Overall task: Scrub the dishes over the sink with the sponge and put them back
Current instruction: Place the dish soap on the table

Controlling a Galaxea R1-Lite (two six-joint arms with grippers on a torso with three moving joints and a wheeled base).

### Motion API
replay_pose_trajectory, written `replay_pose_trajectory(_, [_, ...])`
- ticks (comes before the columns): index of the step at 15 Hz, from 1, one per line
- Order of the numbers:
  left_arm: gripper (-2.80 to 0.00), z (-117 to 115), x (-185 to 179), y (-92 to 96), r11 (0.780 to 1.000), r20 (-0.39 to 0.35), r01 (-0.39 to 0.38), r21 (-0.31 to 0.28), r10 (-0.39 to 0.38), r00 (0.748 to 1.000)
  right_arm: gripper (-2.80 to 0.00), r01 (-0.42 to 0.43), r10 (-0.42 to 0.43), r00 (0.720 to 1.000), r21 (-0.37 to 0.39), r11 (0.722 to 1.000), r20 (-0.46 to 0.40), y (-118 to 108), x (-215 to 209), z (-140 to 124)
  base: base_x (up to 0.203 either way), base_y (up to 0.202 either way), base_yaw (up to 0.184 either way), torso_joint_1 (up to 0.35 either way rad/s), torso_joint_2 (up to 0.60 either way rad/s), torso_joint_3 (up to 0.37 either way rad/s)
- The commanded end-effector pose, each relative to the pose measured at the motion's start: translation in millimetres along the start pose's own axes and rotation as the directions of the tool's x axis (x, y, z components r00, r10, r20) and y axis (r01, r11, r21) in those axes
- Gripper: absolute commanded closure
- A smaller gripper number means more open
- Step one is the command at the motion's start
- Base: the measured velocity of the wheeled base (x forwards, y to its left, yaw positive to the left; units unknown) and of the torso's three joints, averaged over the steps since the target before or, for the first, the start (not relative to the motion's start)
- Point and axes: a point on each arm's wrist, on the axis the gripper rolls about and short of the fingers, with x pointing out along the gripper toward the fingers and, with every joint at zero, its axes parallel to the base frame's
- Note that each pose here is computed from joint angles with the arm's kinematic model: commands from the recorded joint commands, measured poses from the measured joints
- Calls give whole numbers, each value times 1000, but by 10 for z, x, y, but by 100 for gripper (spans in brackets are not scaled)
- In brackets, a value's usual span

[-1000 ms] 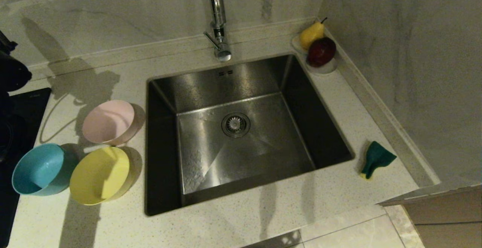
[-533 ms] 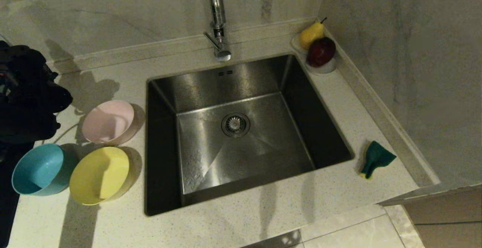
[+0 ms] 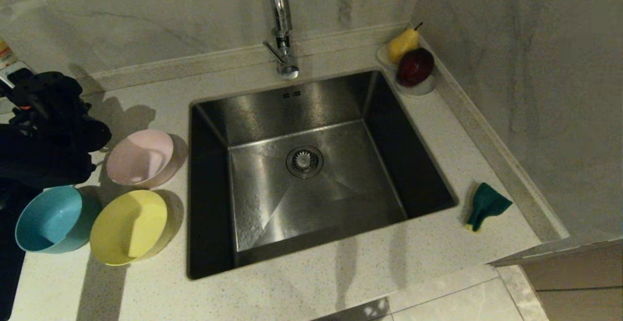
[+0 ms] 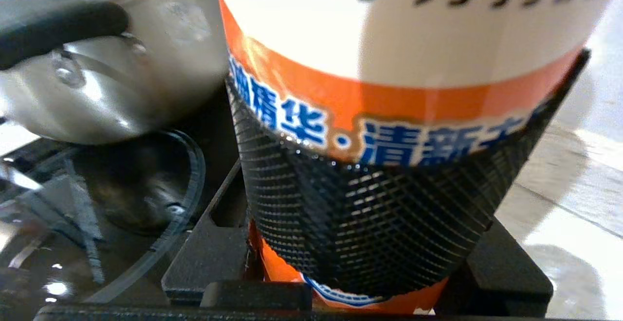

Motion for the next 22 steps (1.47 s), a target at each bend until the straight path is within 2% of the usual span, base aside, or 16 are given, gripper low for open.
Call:
replay_pose_trajectory(1, [0,-60,-14,-79,1000,2,10,-14,-10,1000,0,-1,1,1000,0,1000,0,0,0,0,0,0,0,0,0,0])
replay_pose_trajectory(3, [0,9,18,-131,999,24,11,-43,-10,1000,0,0,0,1000,0,1000,-1,0,0,0,0,0,0,0,0,0])
replay_pose_trajectory(5, [0,-53,38,-153,999,20,17,-36,-16,1000,0,0,0,1000,0,1000,0,0,0,0,0,0,0,0,0,0])
replay_pose_trajectory(7, [0,-55,75,-203,998,37,20,-55,-18,999,0,0,0,1000,0,1000,0,0,0,0,0,0,0,0,0,0])
replay_pose_trajectory(10, [0,1,87,-218,996,64,12,-88,-7,998,0,0,0,1000,0,1000,0,0,0,0,0,0,0,0,0,0])
replay_pose_trajectory(12, [0,-74,91,-221,997,57,13,-82,-8,998,0,0,0,1000,0,1000,0,0,0,0,0,0,0,0,0,0])
replay_pose_trajectory(15, [0,-73,98,-230,993,73,15,-117,-6,997,0,-1,1,1000,0,1000,-1,0,1,0,0,0,0,0,0,0])
replay_pose_trajectory(22, [0,-361,59,-280,996,34,14,-88,-12,999,0,0,0,1000,0,1000,-1,0,1,0,0,0,0,0,0,0])
